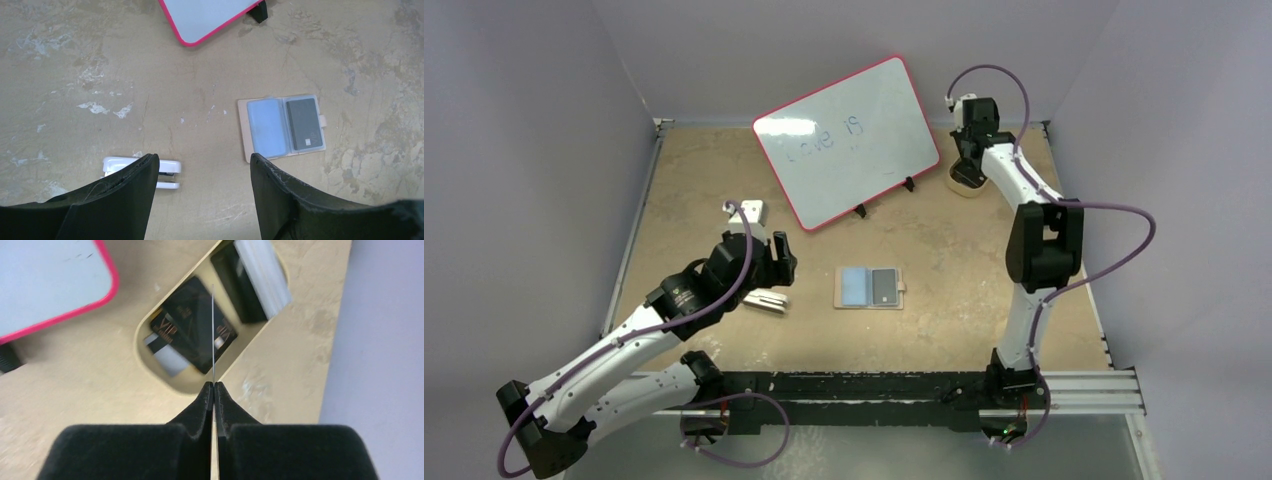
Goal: Put the credit cards into the card holder
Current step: Pick up the credit card from the storage box.
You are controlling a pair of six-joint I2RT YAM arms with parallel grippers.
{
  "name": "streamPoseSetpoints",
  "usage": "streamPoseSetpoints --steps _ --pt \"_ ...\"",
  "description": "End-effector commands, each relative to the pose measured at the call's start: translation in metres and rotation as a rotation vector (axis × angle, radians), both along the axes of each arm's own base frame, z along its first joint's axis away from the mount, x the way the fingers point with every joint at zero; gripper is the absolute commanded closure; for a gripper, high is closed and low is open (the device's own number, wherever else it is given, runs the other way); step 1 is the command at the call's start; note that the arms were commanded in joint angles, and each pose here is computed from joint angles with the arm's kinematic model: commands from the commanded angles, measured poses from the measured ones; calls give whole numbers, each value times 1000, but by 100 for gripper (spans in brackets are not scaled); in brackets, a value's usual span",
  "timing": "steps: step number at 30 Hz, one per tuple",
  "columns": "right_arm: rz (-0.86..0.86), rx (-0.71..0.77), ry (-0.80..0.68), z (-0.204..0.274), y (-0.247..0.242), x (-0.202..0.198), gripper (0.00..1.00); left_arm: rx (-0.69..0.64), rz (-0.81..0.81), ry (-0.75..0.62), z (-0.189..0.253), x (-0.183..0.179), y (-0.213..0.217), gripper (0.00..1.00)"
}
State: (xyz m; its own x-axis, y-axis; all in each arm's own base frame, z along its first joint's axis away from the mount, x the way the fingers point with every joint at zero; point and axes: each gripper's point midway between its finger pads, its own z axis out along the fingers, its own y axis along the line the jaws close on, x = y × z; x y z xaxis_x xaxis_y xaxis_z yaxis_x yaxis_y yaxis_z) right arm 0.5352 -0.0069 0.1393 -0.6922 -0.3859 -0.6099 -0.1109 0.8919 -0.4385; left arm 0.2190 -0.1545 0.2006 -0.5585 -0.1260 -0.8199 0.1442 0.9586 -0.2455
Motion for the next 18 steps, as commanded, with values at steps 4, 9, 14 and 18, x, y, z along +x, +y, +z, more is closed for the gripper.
streamPoseSetpoints --steps 4,9,14,18 --pt "-73 322 -95 45 53 -57 100 -96 -21 0 13 0 -16 34" --pt "59 591 -142 69 109 -94 100 -172 -37 13 13 -1 -28 37" --pt "127 819 -186 95 138 -132 100 -229 -68 37 9 -2 -44 40" --pt "225 1057 -141 98 174 -171 100 -276 -88 56 5 0 -58 44"
